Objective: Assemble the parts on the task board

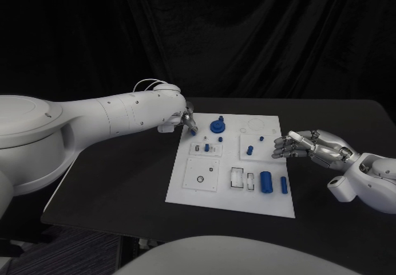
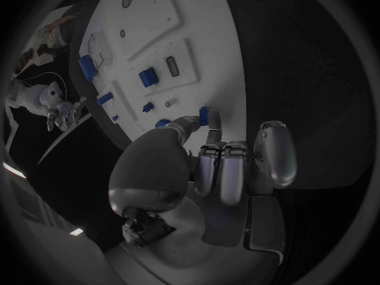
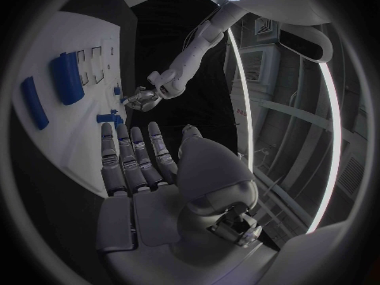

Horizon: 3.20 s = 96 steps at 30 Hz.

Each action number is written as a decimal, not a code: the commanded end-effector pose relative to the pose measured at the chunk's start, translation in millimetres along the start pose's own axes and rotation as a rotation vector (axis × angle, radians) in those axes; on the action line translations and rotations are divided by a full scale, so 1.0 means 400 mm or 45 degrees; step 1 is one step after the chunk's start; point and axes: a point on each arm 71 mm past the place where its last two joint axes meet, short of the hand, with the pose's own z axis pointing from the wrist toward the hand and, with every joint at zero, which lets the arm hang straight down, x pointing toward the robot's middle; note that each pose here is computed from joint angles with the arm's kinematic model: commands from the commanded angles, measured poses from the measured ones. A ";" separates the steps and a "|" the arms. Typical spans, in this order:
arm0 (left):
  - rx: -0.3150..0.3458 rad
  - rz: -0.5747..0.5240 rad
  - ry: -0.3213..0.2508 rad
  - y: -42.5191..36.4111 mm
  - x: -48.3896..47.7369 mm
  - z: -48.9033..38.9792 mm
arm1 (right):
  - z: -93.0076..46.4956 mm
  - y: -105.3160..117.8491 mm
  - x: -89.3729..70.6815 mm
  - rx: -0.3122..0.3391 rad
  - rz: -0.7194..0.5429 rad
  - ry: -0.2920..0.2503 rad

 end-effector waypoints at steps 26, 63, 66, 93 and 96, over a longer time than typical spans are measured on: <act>0.100 -0.213 0.093 0.001 0.063 -0.086 | -0.011 -0.008 -0.006 0.048 0.007 -0.005; 0.125 -0.135 0.027 -0.005 0.088 -0.099 | -0.009 -0.009 -0.004 0.049 0.014 0.009; 0.126 -0.135 0.030 -0.006 0.090 -0.098 | -0.009 -0.009 -0.003 0.047 0.014 0.010; 0.137 -0.150 0.044 0.002 0.123 -0.094 | -0.011 -0.009 -0.004 0.050 0.014 0.009; 0.140 -0.153 0.043 0.003 0.126 -0.093 | -0.012 -0.009 -0.005 0.051 0.013 0.009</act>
